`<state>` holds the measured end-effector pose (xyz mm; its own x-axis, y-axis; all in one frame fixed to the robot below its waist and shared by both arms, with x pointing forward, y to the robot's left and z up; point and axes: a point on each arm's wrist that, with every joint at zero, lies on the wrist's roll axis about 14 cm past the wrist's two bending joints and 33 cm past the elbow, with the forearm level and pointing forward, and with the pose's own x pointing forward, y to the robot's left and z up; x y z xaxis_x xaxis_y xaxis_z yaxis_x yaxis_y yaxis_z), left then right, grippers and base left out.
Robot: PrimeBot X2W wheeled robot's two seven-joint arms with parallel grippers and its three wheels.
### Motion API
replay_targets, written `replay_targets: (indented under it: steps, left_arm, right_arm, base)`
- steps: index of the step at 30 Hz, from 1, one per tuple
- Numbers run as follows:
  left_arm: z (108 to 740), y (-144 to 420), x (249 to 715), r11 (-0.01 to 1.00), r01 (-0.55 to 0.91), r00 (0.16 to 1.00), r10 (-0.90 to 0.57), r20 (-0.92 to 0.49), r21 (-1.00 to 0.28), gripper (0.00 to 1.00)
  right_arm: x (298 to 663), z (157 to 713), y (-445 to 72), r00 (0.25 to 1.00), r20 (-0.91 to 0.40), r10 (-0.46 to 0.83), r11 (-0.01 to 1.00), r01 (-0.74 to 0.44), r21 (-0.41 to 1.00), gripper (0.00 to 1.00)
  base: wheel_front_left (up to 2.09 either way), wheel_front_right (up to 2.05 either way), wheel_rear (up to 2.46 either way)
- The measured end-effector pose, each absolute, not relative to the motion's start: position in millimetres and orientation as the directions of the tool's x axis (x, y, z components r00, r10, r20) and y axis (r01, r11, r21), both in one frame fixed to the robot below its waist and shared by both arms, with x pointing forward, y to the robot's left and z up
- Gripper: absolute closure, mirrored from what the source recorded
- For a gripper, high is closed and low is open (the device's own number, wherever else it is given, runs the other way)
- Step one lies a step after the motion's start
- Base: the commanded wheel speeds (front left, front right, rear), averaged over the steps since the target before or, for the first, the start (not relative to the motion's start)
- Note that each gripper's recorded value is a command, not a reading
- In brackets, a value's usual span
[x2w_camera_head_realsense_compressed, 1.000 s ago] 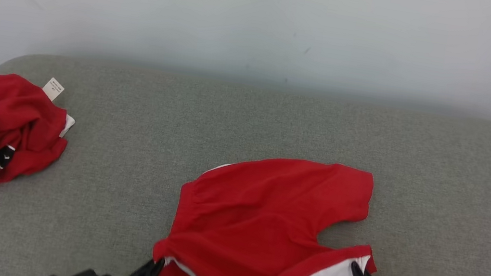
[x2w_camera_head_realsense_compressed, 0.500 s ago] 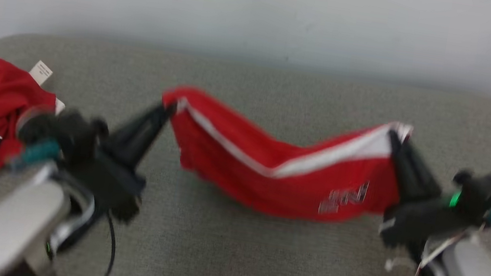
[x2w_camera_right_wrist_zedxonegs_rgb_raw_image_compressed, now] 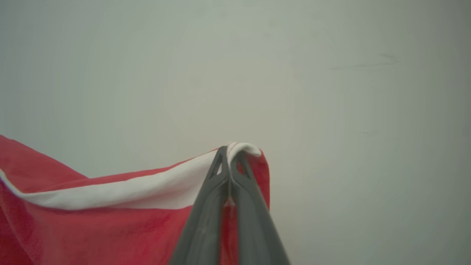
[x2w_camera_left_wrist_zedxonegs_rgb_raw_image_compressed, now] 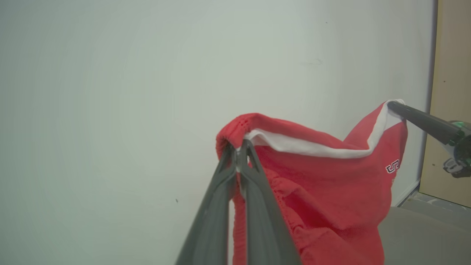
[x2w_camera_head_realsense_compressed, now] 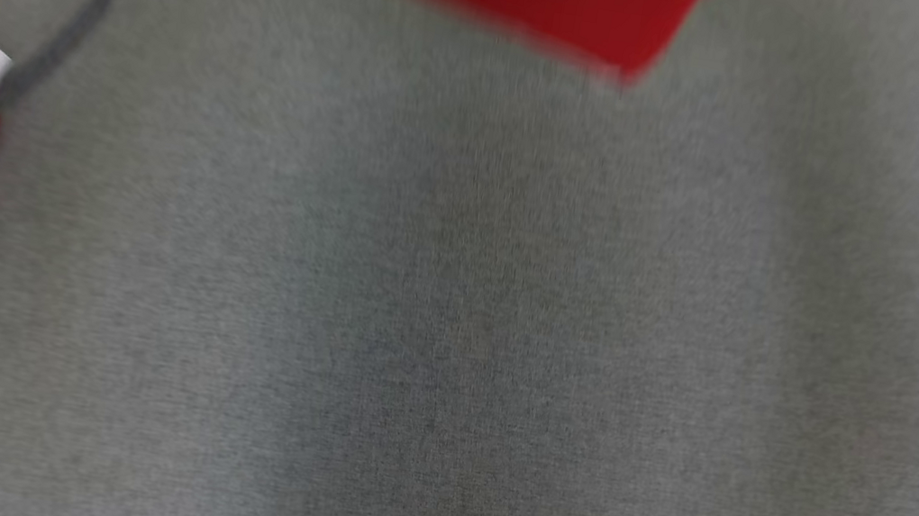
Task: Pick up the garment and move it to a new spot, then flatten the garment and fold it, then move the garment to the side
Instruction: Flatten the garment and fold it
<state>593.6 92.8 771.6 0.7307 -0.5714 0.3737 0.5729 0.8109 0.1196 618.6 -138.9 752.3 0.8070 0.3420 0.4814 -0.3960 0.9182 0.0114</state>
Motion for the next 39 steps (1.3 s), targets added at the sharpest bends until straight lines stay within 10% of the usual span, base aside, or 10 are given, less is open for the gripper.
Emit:
replay_targets:
  steps: [22,39]
  left_arm:
    - [685,69,733,0.81,0.584,0.769,-0.573,0.283,0.052,1.0]
    - [570,60,657,0.716,0.69,0.723,-0.678,0.132,-0.103,1.0]
  right_arm:
    - [751,689,-174,0.896,0.369,0.247,0.962,-0.271,0.015,1.0]
    - [677,567,-186,0.938,0.179,0.297,0.944,-0.317,0.09,1.0]
  base:
    - [0.0,0.0,0.0]
    - [0.0,0.0,0.0]
